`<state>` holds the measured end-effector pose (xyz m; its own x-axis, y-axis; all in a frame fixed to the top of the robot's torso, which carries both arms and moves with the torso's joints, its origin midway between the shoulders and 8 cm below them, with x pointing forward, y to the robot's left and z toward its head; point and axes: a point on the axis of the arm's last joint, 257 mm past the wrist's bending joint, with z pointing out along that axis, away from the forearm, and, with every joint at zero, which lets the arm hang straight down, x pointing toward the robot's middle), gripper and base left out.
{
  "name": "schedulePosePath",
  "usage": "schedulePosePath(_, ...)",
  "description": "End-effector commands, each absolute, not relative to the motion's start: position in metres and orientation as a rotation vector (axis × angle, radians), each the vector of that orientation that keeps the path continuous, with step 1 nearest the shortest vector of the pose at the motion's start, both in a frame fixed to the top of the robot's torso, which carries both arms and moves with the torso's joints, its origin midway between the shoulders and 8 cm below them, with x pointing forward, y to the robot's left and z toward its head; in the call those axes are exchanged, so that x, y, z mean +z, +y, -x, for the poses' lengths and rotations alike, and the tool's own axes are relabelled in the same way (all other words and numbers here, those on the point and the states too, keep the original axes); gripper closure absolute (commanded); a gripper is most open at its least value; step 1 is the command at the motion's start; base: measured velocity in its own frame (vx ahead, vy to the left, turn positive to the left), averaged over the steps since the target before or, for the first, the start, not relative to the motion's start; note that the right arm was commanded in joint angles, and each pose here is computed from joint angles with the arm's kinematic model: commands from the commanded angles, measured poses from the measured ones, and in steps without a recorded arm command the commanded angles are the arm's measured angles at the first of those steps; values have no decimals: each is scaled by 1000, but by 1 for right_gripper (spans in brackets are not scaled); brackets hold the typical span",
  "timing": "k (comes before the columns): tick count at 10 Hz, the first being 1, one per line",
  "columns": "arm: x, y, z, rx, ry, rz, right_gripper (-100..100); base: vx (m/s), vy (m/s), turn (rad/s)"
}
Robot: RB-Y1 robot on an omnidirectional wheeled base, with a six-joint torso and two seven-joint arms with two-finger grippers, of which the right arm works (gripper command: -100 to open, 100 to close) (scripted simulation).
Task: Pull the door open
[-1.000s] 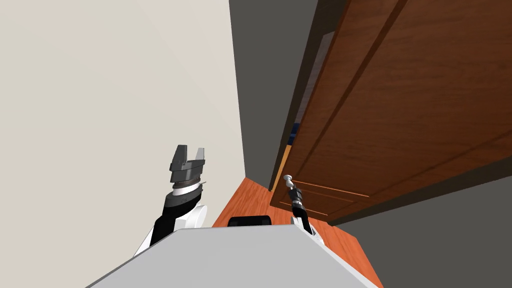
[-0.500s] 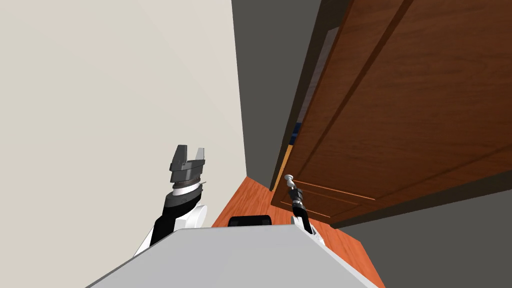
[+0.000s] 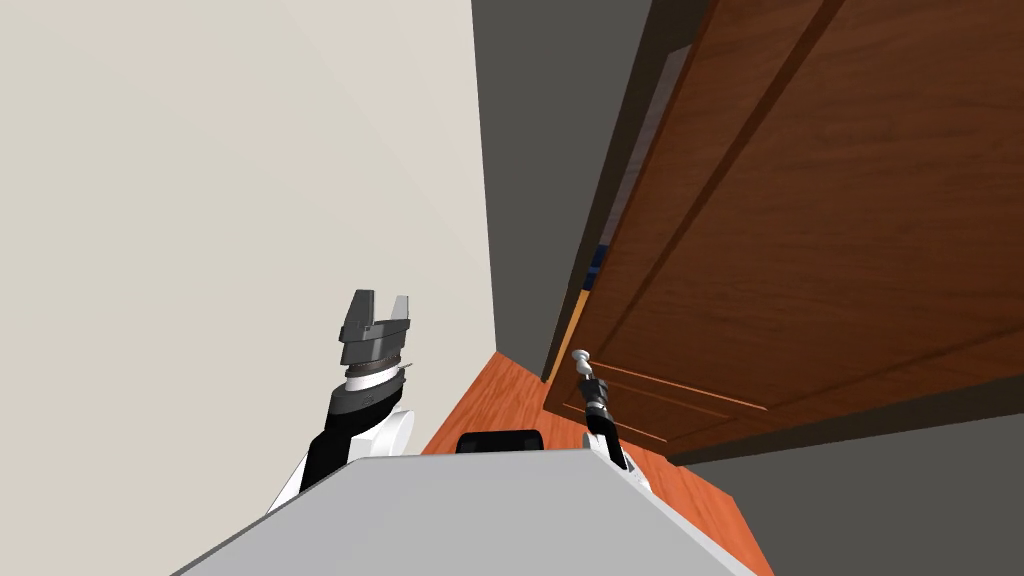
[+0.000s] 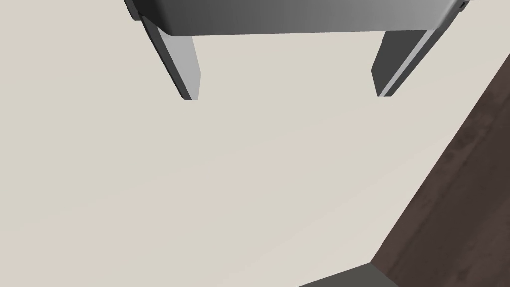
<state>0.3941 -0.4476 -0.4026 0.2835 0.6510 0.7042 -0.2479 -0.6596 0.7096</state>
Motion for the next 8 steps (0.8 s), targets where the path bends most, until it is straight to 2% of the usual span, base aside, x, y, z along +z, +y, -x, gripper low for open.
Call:
schedulePosePath(1, -388, -449, -404, 1547, 306, -1769, 100, -26, -4, 115)
schedulePosePath(2, -389, -452, -403, 1564, 269, -1782, 100, -33, -7, 136)
schedulePosePath(3, -406, -447, -395, 1553, 244, -1839, -100, -76, -22, 56)
schedulePosePath(8, -403, -434, -401, 1660, 99, -1885, -100, -105, 11, 44)
